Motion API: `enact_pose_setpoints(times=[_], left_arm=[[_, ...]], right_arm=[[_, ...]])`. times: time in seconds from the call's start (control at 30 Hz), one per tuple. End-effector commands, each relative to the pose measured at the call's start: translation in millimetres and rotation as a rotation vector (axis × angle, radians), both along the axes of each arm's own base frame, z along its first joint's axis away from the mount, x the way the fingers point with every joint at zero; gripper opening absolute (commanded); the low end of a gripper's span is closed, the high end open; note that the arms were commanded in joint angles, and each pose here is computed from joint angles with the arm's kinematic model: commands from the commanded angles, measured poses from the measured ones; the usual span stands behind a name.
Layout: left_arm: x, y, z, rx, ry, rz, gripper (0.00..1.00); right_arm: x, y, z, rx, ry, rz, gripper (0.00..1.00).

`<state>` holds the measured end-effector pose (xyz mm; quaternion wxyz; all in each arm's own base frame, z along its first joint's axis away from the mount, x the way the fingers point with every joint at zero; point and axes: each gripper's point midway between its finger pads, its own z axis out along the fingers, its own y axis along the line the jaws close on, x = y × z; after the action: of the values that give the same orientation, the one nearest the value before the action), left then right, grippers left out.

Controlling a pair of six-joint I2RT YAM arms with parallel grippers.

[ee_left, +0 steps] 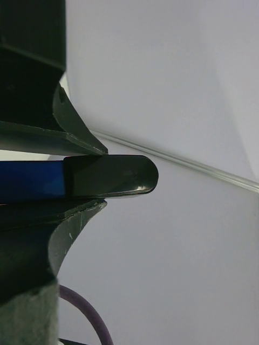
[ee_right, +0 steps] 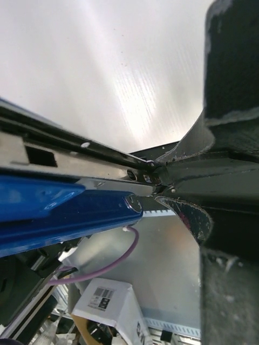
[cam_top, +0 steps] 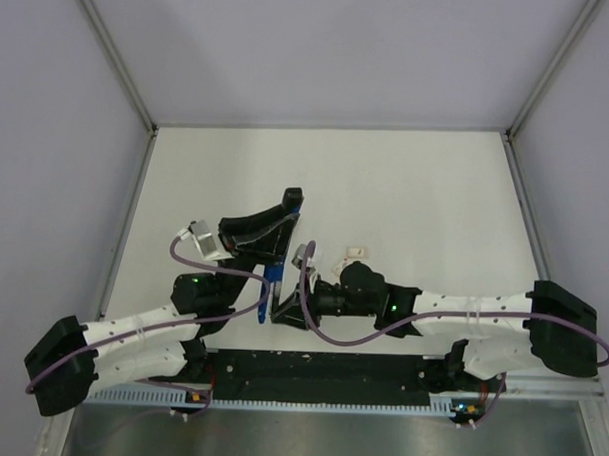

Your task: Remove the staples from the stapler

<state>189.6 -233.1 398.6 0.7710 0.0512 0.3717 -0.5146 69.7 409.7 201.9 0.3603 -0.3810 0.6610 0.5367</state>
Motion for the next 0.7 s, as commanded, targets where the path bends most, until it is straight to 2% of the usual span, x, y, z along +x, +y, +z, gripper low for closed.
enact_pose_setpoints(times=[0.0, 0.07, 0.23, 0.67], left_arm=[[25.1, -6.1, -52.6, 0.139, 0.094, 0.098, 0.00], [34.2, -9.1, -71.5, 0.177, 0.148, 0.124, 0.00], [49.0, -10.2, -107.5, 0.250, 0.230, 0.187, 0.00], [60.3, -8.1, -180.5, 0.387, 0.411, 0.238, 0.00]], right_arm=[[-17.7, 18.4, 54.8, 0.235, -0.015, 0.074, 0.04], [-20.4, 25.9, 46.2, 0.234, 0.012, 0.095, 0.06], [-18.7, 37.5, 29.7, 0.230, 0.056, 0.093, 0.18], [7.1, 48.8, -19.4, 0.205, 0.089, -0.003, 0.28]])
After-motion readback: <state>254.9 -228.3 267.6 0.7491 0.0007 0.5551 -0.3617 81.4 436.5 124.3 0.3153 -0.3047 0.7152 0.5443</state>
